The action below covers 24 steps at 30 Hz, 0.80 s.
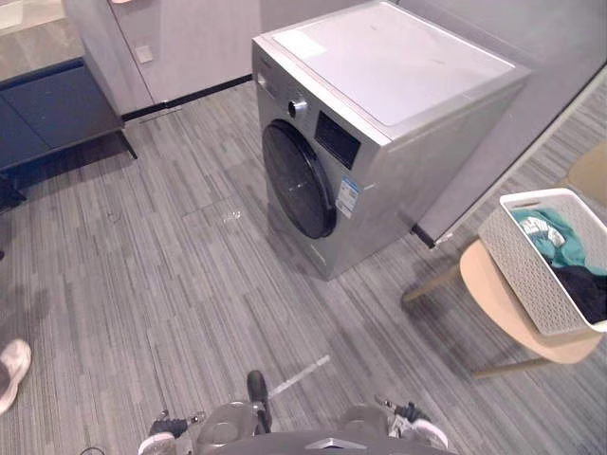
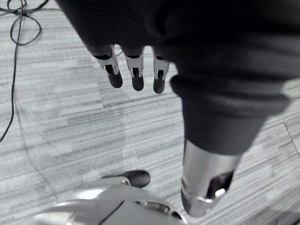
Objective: Pick up the laundry basket with both hands and put the clothes into the washing machine.
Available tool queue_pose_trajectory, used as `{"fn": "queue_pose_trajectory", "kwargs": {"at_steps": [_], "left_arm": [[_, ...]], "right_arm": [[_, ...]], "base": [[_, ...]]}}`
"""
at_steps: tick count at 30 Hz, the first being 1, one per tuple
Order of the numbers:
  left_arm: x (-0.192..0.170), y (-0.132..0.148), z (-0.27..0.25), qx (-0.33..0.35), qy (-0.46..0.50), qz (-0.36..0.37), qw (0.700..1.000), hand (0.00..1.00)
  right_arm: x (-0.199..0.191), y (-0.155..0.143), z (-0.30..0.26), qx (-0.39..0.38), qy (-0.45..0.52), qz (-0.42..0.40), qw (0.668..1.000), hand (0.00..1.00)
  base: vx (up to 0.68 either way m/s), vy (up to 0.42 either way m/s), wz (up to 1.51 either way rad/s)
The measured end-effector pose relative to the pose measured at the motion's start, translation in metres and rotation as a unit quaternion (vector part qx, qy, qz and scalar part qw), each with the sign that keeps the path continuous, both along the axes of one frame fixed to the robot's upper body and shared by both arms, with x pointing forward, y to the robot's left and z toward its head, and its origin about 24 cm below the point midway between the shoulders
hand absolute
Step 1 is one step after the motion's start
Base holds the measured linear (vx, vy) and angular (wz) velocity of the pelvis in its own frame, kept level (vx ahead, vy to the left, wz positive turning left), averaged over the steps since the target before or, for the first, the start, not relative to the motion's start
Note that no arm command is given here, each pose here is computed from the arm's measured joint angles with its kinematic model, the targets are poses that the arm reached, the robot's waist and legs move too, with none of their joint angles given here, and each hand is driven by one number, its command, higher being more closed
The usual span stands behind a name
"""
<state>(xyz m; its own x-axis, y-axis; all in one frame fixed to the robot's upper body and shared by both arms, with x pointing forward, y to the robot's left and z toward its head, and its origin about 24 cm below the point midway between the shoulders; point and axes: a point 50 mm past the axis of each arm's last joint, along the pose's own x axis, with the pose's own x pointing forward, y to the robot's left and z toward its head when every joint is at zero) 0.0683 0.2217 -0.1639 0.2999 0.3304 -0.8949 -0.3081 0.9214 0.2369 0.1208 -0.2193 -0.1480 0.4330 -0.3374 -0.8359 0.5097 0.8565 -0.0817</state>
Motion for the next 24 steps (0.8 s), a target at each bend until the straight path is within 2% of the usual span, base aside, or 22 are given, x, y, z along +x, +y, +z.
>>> {"fn": "queue_pose_trajectory", "kwargs": {"at_steps": [2,5,7,12,17,18,24], "left_arm": [[-0.002,0.002,0.000,0.002,0.002,0.005,1.000,0.00],[-0.004,0.002,0.000,0.001,0.005,0.005,1.000,0.00],[-0.007,0.006,0.000,-0.001,0.005,0.035,0.999,0.00],[-0.012,-0.015,-0.006,-0.037,0.008,0.083,0.996,0.00],[-0.019,-0.014,-0.007,-0.044,0.018,0.091,0.995,0.00],[-0.025,-0.012,-0.008,-0.043,0.031,0.078,0.995,0.00],[-0.025,-0.011,-0.008,-0.044,0.031,0.080,0.995,0.00]], "right_arm": [[0.011,0.020,0.001,0.018,-0.017,0.022,0.999,0.00],[0.017,0.025,0.003,0.035,-0.040,0.019,0.998,0.00],[0.011,0.027,0.000,0.048,-0.038,0.015,0.998,0.00],[-0.011,0.006,-0.004,0.039,-0.011,-0.029,0.999,0.00],[-0.025,0.007,-0.009,0.054,0.009,-0.057,0.997,0.00],[-0.040,0.004,-0.015,0.083,0.023,-0.099,0.991,0.00],[-0.041,0.003,-0.015,0.083,0.023,-0.106,0.991,0.00]], "base": [[0.15,-0.079,0.16],[0.12,-0.123,0.23],[0.09,-0.135,0.17],[0.18,-0.104,0.06],[0.10,-0.045,-0.06],[0.04,0.003,0.01],[0.00,0.000,0.01]]}}
